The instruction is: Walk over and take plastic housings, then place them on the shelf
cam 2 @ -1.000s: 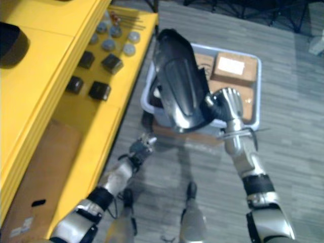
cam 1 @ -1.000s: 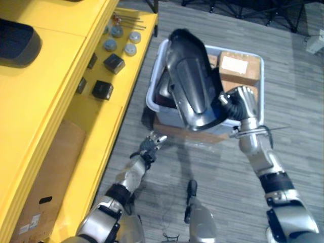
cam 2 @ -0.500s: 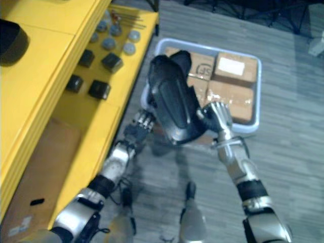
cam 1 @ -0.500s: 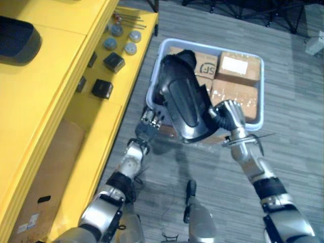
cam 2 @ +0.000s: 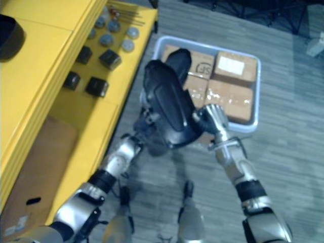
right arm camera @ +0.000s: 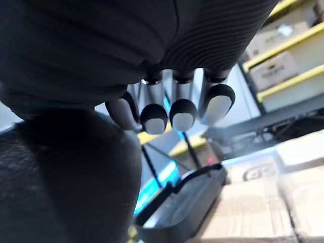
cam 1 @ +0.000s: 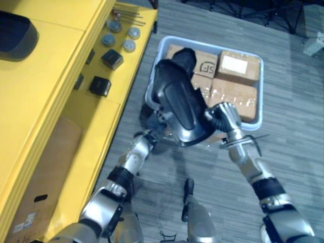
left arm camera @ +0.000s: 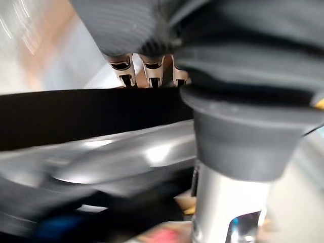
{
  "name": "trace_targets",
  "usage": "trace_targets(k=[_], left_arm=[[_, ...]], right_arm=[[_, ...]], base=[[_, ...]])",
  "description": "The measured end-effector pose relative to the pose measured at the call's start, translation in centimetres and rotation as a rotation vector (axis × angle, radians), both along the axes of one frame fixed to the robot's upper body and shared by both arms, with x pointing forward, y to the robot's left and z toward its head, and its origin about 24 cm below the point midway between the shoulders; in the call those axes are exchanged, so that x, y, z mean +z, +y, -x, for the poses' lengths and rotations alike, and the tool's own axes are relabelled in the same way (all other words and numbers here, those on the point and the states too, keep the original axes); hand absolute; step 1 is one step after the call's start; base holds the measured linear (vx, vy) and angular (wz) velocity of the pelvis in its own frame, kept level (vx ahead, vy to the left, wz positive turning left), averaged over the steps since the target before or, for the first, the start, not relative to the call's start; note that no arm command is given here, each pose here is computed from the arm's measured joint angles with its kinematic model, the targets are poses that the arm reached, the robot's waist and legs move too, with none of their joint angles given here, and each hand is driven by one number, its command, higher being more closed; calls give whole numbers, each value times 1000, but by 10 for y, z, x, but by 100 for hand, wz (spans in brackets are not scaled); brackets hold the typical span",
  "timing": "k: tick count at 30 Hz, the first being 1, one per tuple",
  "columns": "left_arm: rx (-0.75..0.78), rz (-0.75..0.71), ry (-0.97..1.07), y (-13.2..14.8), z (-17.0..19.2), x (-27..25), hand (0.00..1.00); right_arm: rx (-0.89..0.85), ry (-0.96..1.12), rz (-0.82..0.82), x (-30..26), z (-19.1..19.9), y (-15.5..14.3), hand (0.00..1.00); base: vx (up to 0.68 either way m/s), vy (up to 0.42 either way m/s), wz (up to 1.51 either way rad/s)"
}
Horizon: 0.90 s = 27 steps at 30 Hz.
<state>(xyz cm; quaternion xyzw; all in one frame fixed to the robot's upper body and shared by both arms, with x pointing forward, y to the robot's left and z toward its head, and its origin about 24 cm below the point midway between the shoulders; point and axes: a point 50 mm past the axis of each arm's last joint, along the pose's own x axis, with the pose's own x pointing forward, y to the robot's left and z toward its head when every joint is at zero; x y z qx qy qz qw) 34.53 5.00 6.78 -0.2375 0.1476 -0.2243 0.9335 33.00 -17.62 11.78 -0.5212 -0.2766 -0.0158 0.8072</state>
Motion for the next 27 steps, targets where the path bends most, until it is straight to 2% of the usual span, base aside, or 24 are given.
trace_targets(k=[4,5,6,11,14,19,27], left_arm=[[-78,-227,-13,-7,7,-14,0],[-82,-244,-14,-8,7,-15,0],[-94,-308,-28,-8,8,-18,100],[-102,-431,-71,-5,8,-24,100],[-80,-426,-118,0,6,-21,100],[-36,-360,-166,5,3,-13,100],[51,-202,-194,12,0,-5,100]], right_arm=[[10,14,29,1,0,-1,100],[15,14,32,1,-1,0,100],[26,14,41,2,-1,3,100],[61,14,73,7,-5,10,100],[65,11,68,9,-5,11,100],[73,-15,47,16,-6,12,100],[92,-74,-86,21,-4,21,100]], base=[[0,0,0],[0,0,0],[0,0,0],[0,0,0],[0,0,0],[0,0,0],[0,0,0]])
